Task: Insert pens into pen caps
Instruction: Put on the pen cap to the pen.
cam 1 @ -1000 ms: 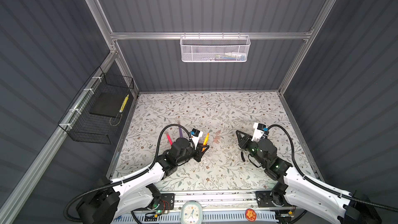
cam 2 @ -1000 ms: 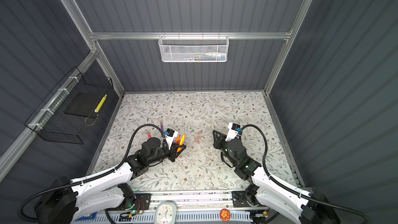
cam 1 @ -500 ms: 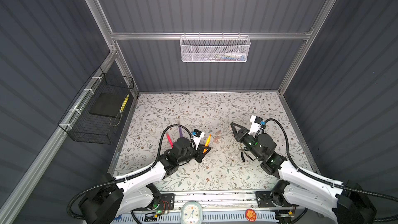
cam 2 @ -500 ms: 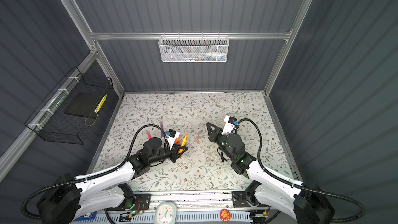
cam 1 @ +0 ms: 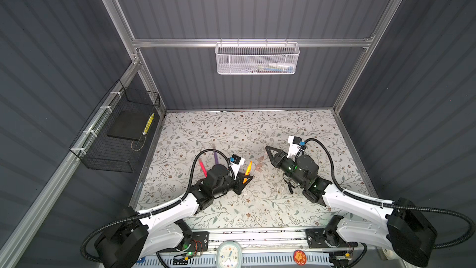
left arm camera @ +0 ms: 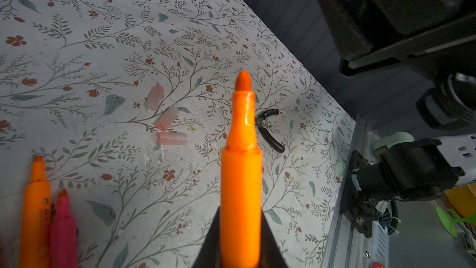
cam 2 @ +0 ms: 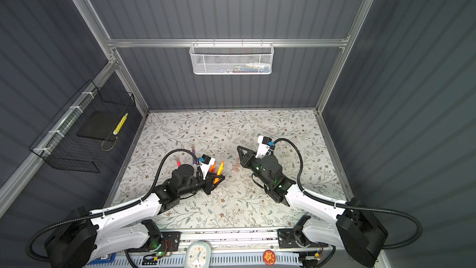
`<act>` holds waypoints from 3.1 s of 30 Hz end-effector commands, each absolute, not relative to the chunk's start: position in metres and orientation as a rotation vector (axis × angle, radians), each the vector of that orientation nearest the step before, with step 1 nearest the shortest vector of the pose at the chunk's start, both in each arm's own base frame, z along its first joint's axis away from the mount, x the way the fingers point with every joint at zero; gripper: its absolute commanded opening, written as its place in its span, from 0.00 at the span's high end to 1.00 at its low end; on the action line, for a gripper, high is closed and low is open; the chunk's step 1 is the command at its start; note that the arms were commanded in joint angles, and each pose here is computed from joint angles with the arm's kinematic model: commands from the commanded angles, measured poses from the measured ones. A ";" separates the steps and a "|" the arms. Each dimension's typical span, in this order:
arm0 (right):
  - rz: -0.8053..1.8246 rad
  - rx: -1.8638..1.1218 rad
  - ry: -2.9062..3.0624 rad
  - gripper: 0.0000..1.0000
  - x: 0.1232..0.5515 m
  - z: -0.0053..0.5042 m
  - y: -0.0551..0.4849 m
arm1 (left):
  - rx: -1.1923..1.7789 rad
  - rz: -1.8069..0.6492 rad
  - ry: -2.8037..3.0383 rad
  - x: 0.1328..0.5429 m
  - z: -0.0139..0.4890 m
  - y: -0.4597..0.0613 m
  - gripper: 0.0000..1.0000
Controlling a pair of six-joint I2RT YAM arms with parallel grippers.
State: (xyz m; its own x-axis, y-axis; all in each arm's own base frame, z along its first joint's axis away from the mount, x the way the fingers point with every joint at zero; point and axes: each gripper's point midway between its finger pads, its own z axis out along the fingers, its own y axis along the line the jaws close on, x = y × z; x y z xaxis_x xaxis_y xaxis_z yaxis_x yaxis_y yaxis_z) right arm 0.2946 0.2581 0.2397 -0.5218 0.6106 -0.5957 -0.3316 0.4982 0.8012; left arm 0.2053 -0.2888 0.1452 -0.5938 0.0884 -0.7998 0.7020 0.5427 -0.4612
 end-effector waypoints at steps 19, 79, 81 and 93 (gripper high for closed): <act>1.236 0.188 1.722 1.00 0.288 0.259 0.283 | 0.619 -1.050 1.981 0.212 0.160 -0.292 1.00; 1.423 -0.121 1.616 1.00 0.232 0.229 0.346 | 0.463 -1.123 1.824 0.228 0.216 -0.288 1.00; 1.446 -0.135 1.576 1.00 0.227 0.229 0.343 | 0.472 -1.165 1.803 0.226 0.222 -0.289 1.00; 1.471 -0.199 1.582 0.83 0.220 0.231 0.348 | 0.538 -1.193 1.795 0.221 0.225 -0.293 1.00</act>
State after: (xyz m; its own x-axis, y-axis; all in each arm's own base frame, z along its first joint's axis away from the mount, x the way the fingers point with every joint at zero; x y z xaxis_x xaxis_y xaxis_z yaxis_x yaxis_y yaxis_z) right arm 0.2493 0.3238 0.2404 -0.4669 0.5979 -0.6516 -0.6105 0.3151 0.7266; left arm 0.2044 -0.2934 0.1819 -0.6045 -0.0106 -0.7966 0.7066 0.4546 -0.5422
